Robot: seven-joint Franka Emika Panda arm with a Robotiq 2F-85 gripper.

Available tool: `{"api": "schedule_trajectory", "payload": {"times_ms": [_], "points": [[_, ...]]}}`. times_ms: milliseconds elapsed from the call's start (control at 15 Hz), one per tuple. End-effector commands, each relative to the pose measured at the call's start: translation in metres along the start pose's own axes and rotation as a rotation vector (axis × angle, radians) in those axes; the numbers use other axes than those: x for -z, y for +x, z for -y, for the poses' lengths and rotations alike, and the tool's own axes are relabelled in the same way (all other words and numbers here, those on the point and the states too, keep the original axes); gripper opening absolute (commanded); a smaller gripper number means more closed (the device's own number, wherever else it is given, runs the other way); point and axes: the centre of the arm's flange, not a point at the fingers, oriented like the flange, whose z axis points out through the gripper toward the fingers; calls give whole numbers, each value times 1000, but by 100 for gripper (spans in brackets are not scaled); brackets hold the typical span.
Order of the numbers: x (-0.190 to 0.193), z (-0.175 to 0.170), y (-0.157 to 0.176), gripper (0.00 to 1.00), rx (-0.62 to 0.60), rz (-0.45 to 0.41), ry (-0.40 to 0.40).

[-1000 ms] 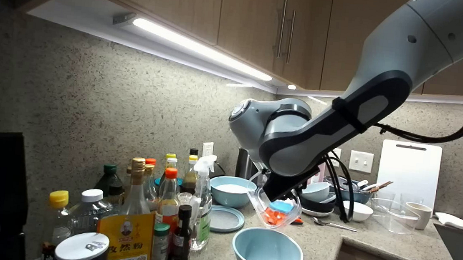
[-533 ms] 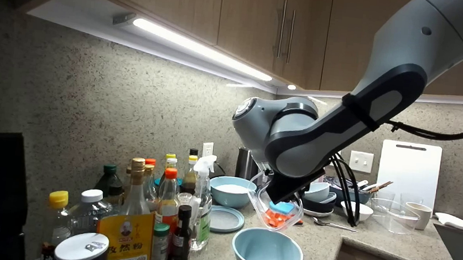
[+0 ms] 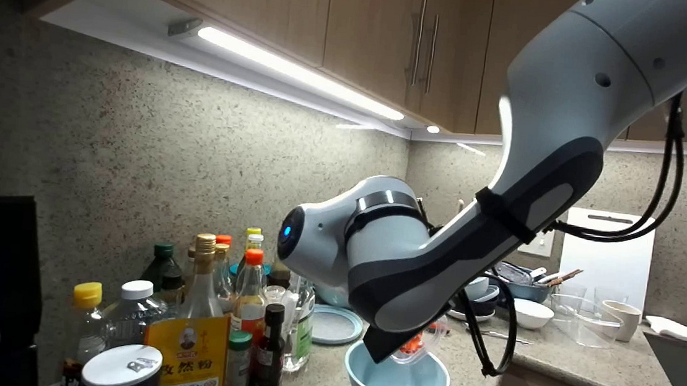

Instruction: Pour the contents in the lunch box into the blue bowl

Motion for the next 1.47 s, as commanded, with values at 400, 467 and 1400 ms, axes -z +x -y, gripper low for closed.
{"api": "schedule_trajectory", "payload": {"times_ms": [400, 467, 1400], "points": [[3, 21, -11, 1, -42, 0, -142], [1, 24, -9, 1, -47, -2, -151], [2, 48, -18, 1, -133, -96, -371]]}}
